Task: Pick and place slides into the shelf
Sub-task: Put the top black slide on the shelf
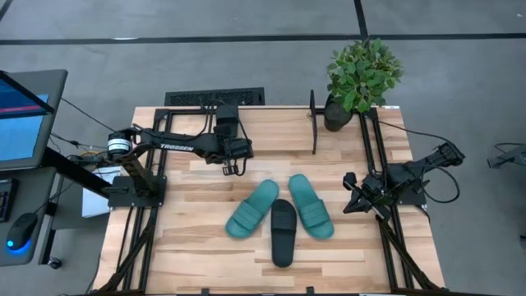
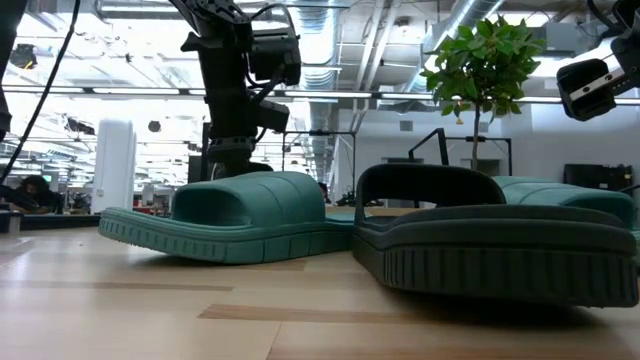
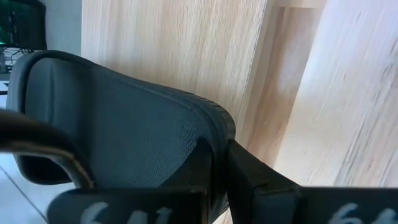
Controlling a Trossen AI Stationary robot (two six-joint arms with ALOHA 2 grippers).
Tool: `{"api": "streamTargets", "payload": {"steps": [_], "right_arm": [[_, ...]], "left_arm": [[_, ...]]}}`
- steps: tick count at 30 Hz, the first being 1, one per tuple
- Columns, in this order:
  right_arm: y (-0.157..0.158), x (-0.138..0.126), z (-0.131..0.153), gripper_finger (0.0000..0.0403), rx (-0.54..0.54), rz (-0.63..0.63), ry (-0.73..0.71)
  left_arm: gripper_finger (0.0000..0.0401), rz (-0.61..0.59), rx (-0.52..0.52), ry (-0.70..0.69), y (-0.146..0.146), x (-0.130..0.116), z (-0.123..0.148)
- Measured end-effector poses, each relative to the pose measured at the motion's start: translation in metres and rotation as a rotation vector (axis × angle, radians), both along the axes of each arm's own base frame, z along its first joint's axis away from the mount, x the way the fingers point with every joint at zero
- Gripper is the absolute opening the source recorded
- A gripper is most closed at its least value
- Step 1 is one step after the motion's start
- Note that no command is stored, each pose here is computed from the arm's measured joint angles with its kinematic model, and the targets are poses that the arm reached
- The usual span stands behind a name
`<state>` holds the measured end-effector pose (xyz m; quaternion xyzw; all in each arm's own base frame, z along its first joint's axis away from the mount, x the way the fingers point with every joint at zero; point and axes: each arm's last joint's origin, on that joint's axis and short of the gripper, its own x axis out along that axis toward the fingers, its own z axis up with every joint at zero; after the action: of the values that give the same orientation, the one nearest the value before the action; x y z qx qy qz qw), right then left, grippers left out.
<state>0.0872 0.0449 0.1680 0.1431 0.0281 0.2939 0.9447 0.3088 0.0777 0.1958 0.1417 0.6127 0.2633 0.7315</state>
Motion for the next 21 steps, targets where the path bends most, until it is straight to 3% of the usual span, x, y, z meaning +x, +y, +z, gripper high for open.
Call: {"api": "streamTargets", "payload": {"steps": [21], "right_arm": [[0.0, 0.0, 0.0, 0.0001, 0.0, 0.0, 0.0]], "left_arm": [[0.0012, -0.006, -0.064, 0.028, 0.0007, -0.0038, -0.0015]]}}
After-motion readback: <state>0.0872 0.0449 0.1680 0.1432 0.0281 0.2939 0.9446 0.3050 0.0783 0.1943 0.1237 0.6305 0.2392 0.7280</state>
